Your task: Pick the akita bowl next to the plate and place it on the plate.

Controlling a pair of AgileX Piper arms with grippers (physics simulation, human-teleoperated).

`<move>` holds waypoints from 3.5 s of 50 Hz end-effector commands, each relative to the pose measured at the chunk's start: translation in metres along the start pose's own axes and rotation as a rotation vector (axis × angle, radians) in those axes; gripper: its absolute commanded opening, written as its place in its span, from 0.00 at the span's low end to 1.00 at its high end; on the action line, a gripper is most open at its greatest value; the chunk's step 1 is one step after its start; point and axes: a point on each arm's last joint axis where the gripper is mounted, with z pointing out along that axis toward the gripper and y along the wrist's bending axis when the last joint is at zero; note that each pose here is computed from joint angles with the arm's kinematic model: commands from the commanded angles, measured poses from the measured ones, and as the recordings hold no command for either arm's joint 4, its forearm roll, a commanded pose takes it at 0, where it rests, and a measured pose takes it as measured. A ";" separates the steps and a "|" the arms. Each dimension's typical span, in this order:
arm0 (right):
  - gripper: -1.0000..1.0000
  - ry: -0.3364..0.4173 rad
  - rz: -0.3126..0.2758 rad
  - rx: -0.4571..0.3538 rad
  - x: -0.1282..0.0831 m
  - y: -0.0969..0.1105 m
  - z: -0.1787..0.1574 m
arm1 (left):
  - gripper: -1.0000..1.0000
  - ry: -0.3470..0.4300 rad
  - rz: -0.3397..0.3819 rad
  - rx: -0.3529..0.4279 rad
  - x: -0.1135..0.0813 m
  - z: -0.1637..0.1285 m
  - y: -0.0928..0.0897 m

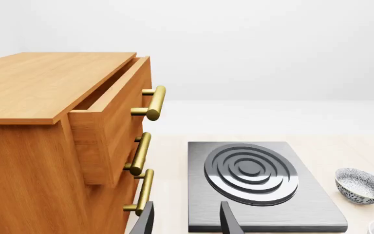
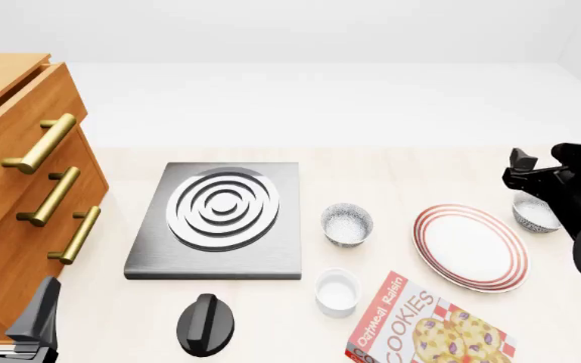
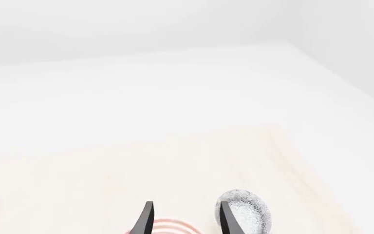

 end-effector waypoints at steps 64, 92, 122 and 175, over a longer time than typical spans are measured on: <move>1.00 0.077 0.084 0.187 0.018 -0.064 0.045 | 1.00 0.000 0.000 0.000 0.000 0.000 0.000; 1.00 0.101 0.121 0.218 0.023 -0.077 0.060 | 1.00 0.000 0.000 0.000 0.000 0.000 0.000; 1.00 0.131 0.180 0.267 0.031 -0.097 0.070 | 1.00 0.000 0.000 0.000 0.000 0.000 0.000; 1.00 0.231 0.282 0.288 0.068 -0.108 0.105 | 1.00 0.000 0.000 0.000 0.000 0.000 0.000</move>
